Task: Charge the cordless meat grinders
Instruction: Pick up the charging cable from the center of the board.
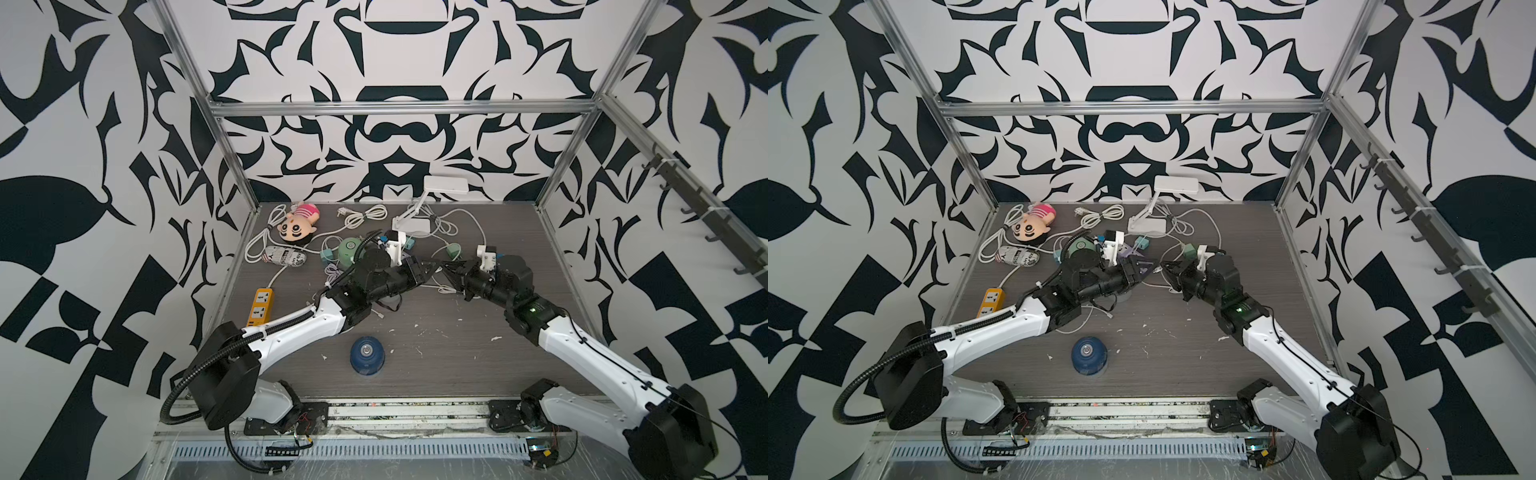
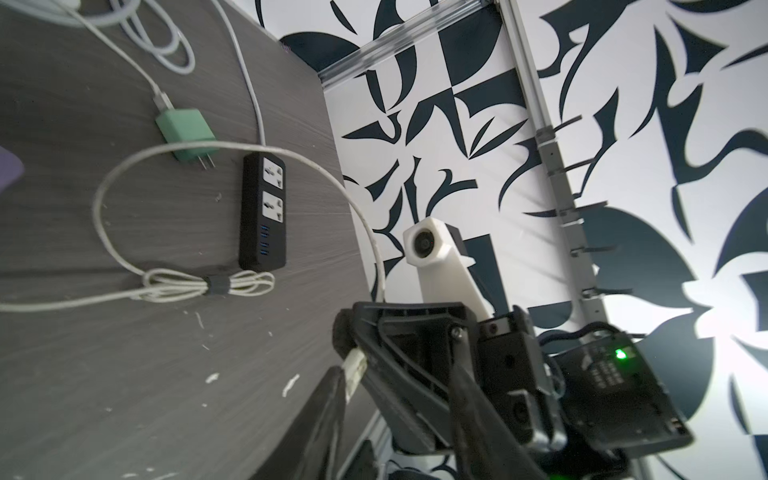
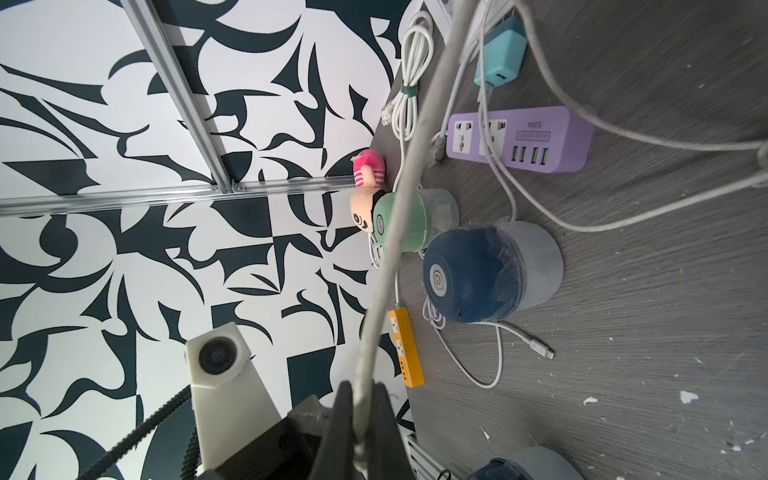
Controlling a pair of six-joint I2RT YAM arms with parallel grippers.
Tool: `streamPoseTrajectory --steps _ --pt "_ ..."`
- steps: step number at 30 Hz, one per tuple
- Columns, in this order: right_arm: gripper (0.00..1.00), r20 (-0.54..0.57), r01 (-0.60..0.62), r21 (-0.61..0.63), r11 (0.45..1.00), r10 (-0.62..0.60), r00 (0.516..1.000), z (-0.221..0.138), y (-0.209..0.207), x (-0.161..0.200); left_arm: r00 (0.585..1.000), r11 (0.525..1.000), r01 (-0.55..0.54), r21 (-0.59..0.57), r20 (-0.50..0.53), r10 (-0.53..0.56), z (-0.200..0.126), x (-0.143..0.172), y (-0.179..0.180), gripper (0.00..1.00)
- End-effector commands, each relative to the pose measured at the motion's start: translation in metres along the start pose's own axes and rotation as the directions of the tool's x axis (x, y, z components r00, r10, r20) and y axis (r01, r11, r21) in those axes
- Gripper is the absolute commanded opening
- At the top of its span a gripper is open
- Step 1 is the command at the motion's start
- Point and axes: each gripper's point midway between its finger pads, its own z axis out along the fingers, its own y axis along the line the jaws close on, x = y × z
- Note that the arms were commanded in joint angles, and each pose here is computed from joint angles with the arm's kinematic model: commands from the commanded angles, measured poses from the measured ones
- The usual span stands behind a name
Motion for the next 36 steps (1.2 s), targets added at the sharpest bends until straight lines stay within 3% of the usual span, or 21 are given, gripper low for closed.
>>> streamPoseTrajectory --steps 1,7,15,24,36 --pt "0.0 0.0 0.035 -0.117 0.992 -0.035 0.999 -0.005 0.034 0.002 0.999 1.0 0.023 -0.016 0.041 -0.023 -0.007 -0.015 -0.004 0.49" --pt "0.0 -0.003 0.059 -0.119 0.991 -0.06 0.998 -0.002 0.04 0.001 0.998 0.997 0.021 -0.074 0.052 -0.017 -0.018 -0.021 0.002 0.48" --pt "0.0 -0.02 0.051 -0.151 0.987 -0.054 0.998 0.003 0.049 0.002 0.997 0.997 0.072 0.022 -0.007 -0.071 0.001 -0.016 -0.011 0.39" --pt "0.0 -0.028 0.038 -0.177 0.983 -0.043 0.999 0.003 0.052 0.003 0.994 0.993 0.106 0.056 -0.027 -0.105 0.01 -0.015 -0.013 0.38" --pt "0.0 -0.029 0.034 -0.176 0.984 -0.04 0.999 0.004 0.05 0.003 0.989 0.985 0.147 0.093 -0.027 -0.145 0.01 -0.015 -0.016 0.17"
